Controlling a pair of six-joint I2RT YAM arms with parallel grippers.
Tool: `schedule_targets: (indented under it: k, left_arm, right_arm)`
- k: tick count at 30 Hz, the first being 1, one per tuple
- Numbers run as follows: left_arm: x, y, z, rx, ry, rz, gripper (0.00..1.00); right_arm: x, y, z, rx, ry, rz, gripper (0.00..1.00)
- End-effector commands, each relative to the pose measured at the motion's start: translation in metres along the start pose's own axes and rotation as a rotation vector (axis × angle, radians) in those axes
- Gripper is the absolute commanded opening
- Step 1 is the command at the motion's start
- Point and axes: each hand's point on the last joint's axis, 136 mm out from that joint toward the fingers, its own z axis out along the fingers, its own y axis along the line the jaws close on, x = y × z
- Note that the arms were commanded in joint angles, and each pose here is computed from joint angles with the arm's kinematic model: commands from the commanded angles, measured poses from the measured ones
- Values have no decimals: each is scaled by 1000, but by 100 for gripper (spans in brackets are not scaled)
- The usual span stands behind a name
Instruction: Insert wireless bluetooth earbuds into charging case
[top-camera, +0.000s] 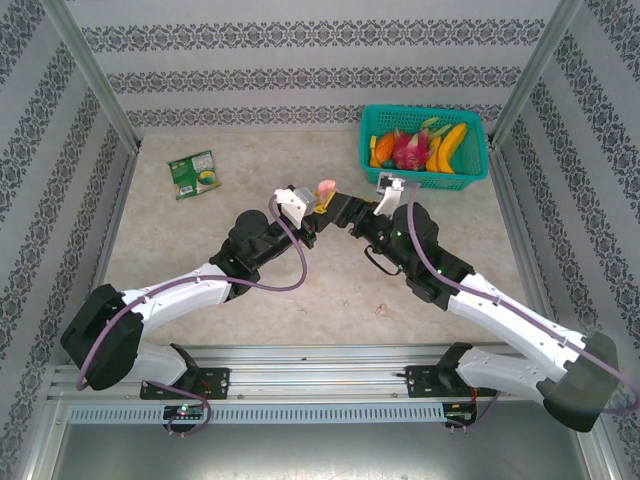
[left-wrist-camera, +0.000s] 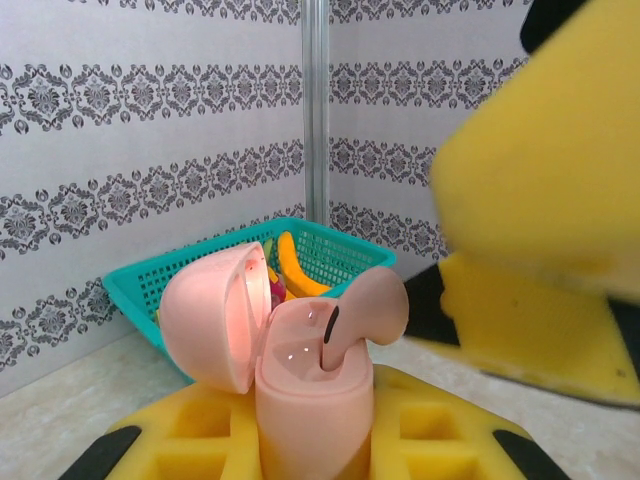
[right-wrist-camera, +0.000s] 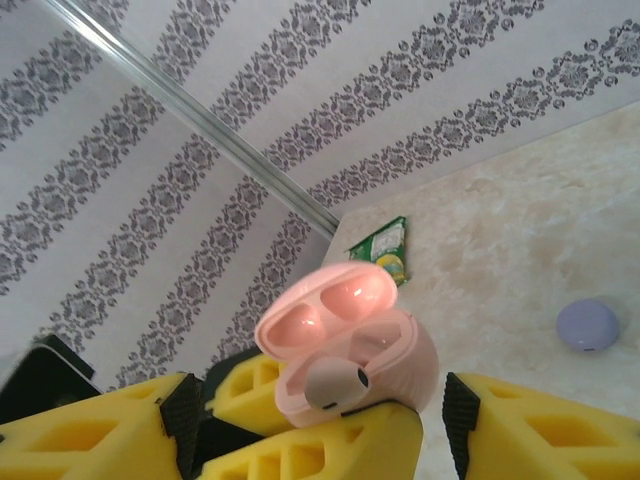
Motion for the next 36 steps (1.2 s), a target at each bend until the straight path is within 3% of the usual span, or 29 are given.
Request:
schedule_targets:
  k: [1, 8, 13, 20, 36]
  left_arm:
    - [-21, -11, -2, 41, -79, -5, 0]
    - [-8, -17, -7, 72, -43, 16, 0]
    - [8, -29, -17, 144, 10, 40, 0]
    - [28, -37, -33, 213, 52, 36, 0]
    - [52, -36, -30, 244, 121, -2, 0]
  right_arm:
    - [-18, 15, -12, -42, -27, 19, 70]
    - [-24, 15, -24, 3, 32, 28, 70]
    - [-10, -6, -34, 132, 177, 39, 67]
    - [13, -17, -42, 158, 317, 77, 66]
    - [52, -13, -19, 164, 441, 111, 64]
